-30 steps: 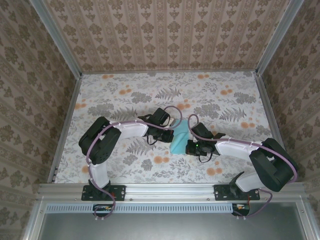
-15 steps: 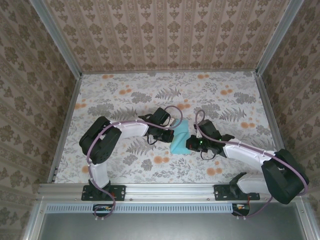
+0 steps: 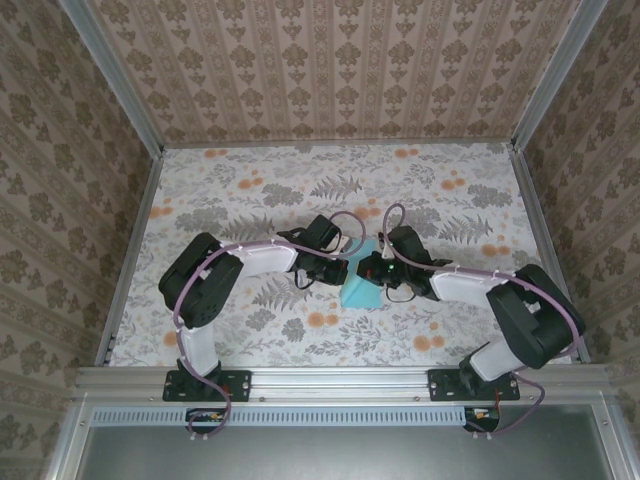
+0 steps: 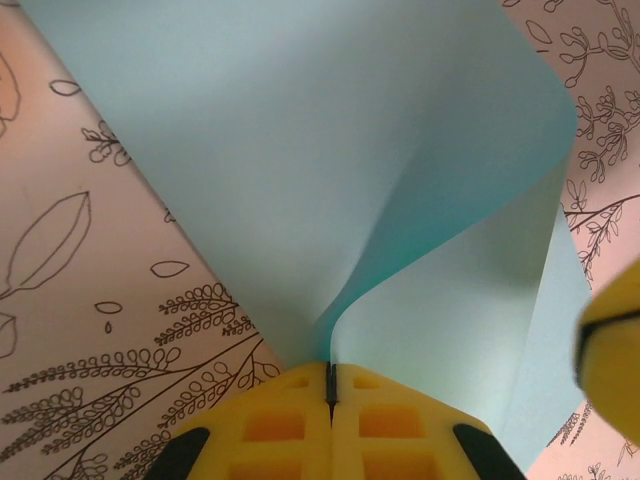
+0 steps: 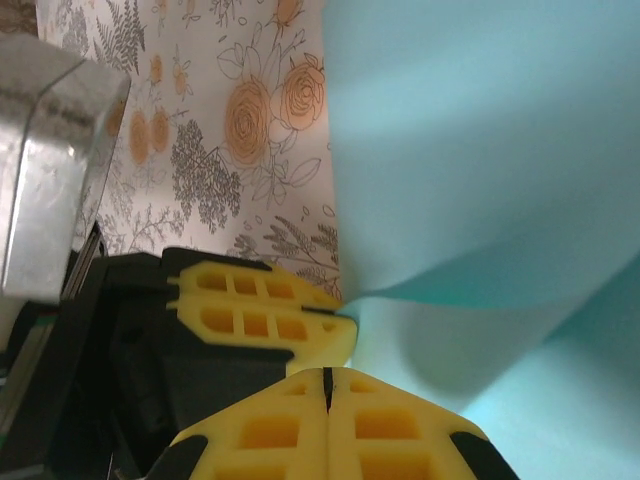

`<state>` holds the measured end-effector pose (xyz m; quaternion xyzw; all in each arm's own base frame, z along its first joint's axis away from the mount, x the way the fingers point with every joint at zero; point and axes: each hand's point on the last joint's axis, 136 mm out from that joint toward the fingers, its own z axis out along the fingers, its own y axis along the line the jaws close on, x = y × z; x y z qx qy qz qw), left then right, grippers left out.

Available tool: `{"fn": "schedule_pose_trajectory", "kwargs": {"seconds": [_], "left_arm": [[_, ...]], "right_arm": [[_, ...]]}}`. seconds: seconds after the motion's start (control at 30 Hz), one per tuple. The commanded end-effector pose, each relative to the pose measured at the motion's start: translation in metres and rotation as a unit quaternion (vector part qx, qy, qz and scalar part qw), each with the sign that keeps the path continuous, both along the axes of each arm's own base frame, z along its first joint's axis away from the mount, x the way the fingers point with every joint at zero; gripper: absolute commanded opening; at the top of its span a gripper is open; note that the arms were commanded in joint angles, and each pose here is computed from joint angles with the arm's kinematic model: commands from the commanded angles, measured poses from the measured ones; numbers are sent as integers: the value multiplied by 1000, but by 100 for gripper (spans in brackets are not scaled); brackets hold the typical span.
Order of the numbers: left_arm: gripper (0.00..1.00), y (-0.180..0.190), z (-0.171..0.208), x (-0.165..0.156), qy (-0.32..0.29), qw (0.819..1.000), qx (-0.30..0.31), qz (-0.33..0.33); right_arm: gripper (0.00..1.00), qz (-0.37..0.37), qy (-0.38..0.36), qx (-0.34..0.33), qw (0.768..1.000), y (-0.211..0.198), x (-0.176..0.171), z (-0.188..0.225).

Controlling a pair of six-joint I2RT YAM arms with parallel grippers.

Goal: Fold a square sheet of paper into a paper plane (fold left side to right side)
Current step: Fold the triangle a second time at the center of the table.

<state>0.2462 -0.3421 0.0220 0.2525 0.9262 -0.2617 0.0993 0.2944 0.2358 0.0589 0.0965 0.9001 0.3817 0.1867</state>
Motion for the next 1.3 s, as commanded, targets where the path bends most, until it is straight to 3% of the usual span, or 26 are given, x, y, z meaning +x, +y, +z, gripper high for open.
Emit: {"fn": "schedule_pose_trajectory", "kwargs": {"seconds": [0.0,0.4,1.27], "left_arm": [[5,3,-10,-7,13,1000,20,-14],[5,1,-11,-7,15,1000,20,-17],[7,-1,-10,-8,18,999,24,-21]], "right_arm": [[0,10,-8,21,1000,12,11,8],[0,20,32,-14,999,8,4,-25],[0,13,67,-86,994,-20,-18,-56]]}}
